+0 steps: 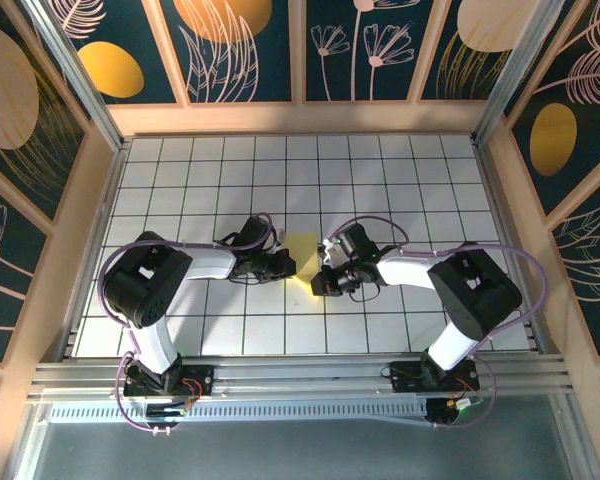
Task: Fold a paper plane with a square sheet of paper (fold left side to right side)
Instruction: Third fold the triangle at the center of the table.
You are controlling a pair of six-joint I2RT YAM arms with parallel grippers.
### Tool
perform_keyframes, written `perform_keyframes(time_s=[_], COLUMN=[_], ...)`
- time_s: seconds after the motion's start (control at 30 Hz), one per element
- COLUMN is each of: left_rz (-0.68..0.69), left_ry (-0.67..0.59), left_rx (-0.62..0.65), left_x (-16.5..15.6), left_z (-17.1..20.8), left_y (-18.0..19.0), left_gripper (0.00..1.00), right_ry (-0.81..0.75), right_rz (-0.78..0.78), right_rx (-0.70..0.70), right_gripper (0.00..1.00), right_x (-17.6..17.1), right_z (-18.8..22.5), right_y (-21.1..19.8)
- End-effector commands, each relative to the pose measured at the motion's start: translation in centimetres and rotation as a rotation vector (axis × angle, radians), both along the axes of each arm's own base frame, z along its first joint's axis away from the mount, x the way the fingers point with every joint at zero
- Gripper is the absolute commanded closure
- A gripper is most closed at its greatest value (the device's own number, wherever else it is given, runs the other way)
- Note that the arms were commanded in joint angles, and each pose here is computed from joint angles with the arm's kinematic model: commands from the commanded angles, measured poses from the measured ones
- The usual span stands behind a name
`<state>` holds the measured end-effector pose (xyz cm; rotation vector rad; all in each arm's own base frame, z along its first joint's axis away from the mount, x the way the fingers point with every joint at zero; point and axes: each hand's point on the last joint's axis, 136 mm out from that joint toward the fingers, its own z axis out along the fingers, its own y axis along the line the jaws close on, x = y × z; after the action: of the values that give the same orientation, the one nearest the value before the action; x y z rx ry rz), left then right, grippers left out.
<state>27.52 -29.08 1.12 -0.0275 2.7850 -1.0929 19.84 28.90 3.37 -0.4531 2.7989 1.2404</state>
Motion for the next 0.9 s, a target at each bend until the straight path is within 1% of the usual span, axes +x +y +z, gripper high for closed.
perform_keyframes(time_s=[0.0, 0.33, 0.87], left_rz=[0.023, 0.023, 0.024], left_ry=[0.088, 0.091, 0.091], left_rx=[0.16, 0.163, 0.163], left_x=[-1.7, -1.7, -1.7], left_z=[-4.1, -4.2, -4.2], left_y=[2.7, 2.7, 2.7], left_gripper=[1.0, 1.0, 1.0], right_ry=[0.015, 0.026, 0.043], right_rz=[0.009, 0.005, 0.012], right_rx=[-0.039, -0.071, -0.081], right_gripper=[1.0, 1.0, 1.0], right_x=[-0.7, -0.8, -1.3], right_z=[-1.3, -2.1, -2.7], right_y=[-0.5, -0.9, -0.9])
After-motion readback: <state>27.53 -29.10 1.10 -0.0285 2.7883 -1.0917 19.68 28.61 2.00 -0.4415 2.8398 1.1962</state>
